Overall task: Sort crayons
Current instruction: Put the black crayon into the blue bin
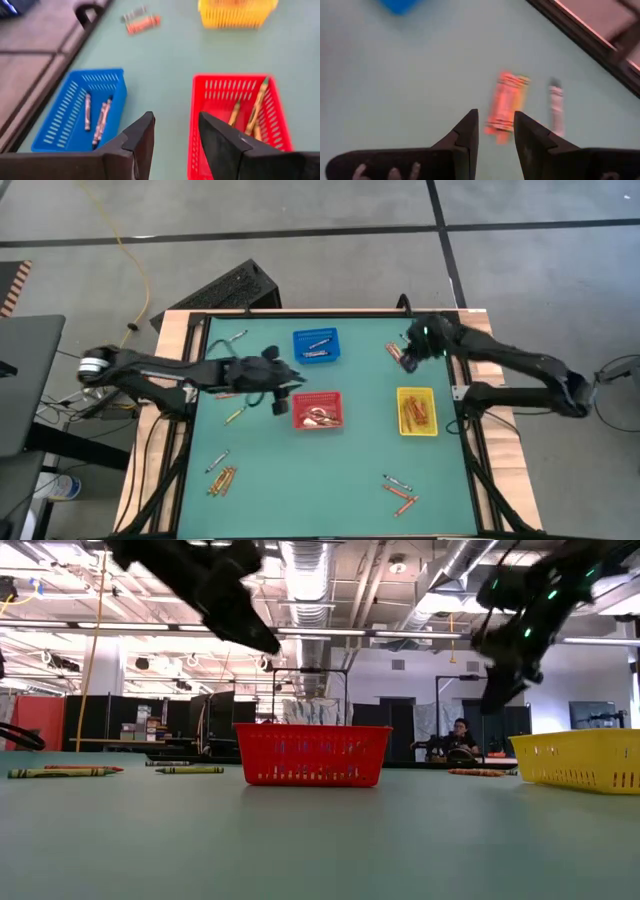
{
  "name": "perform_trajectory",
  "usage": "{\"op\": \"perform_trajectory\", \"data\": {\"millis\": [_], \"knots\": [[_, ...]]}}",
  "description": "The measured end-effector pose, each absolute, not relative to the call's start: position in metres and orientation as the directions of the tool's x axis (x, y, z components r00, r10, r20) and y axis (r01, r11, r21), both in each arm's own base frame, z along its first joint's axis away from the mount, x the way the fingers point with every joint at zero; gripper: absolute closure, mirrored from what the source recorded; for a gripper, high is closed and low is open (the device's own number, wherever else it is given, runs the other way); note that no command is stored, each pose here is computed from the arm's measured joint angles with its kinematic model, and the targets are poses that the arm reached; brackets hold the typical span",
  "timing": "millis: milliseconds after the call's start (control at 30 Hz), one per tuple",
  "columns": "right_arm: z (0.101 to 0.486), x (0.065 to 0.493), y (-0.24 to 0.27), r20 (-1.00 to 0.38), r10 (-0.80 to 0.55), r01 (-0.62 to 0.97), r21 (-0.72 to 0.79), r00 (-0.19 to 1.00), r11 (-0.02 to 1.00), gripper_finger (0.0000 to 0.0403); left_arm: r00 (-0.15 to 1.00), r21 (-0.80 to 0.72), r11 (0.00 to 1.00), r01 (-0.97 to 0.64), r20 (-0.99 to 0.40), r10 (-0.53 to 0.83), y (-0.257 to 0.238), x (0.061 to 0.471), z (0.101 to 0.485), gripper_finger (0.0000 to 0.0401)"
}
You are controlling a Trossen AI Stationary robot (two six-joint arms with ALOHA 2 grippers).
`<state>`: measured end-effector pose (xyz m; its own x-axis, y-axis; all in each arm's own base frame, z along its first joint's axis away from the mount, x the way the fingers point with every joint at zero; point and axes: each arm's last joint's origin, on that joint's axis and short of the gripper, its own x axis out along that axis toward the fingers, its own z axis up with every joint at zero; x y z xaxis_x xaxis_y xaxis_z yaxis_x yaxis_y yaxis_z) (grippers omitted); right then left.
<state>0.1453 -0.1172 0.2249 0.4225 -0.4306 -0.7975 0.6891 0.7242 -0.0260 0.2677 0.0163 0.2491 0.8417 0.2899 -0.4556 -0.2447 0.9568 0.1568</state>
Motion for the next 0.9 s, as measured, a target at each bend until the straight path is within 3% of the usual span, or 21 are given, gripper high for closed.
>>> {"op": "perform_trajectory", "data": {"millis": [233, 533, 767, 900], "knots": [[0.193, 0.143, -0.182, -0.914, -0.347, 0.721, -0.094, 0.210, 0.686, 0.0285, 0.924, 0.075, 0.962, -0.264, -0.266, 0.274, 0.012, 0.221, 0.249, 0.0258], [0.165, 0.163, -0.224, -0.948, -0.315, 0.661, -0.213, 0.037, 0.719, 0.0285, 0.934, 0.049, 0.962, -0.270, -0.229, 0.274, 0.012, 0.203, 0.250, 0.0258], [0.148, 0.166, -0.239, -0.964, -0.267, 0.631, -0.208, -0.001, 0.747, 0.0286, 0.933, 0.057, 0.964, -0.258, -0.243, 0.264, 0.011, 0.203, 0.248, 0.0258], [0.147, 0.172, -0.247, -0.979, -0.198, 0.620, -0.128, 0.045, 0.774, 0.0307, 0.929, 0.051, 0.964, -0.259, -0.262, 0.263, 0.011, 0.203, 0.246, 0.0258]]}}
